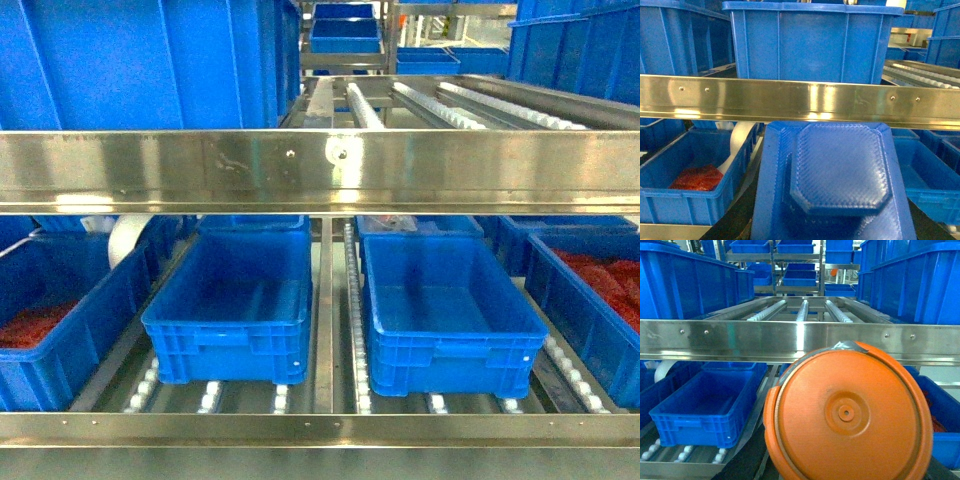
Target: Sort blue parts and orange caps into right shelf containers
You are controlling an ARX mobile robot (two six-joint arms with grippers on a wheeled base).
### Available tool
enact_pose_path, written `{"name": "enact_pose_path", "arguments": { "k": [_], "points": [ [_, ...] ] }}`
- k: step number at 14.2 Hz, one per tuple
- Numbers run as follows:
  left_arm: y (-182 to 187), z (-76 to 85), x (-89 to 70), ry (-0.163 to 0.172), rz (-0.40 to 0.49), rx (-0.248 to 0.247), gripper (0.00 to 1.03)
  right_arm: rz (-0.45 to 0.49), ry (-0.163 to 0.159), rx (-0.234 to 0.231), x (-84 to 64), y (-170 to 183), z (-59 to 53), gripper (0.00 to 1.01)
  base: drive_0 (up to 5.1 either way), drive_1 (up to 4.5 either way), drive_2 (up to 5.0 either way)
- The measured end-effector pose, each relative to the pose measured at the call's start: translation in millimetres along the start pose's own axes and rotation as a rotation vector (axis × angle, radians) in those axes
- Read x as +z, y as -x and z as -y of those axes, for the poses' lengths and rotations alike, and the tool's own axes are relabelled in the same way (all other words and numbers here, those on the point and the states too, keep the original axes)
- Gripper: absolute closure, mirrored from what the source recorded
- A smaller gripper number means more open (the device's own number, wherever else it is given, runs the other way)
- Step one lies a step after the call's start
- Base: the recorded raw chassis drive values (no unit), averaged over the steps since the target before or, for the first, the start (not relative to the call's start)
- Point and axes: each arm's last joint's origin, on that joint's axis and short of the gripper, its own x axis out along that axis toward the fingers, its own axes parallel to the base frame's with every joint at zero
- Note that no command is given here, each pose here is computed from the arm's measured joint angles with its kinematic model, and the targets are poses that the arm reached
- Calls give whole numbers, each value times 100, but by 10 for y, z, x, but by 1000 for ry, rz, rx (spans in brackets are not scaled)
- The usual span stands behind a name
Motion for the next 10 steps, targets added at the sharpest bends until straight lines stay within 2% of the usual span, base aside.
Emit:
{"name": "enact_pose_path", "arguments": {
  "k": [10],
  "points": [
    [0, 0, 1, 0, 1, -2, 61, 0, 0, -2, 0, 0, 1, 57, 0, 0, 0]
  ]
}}
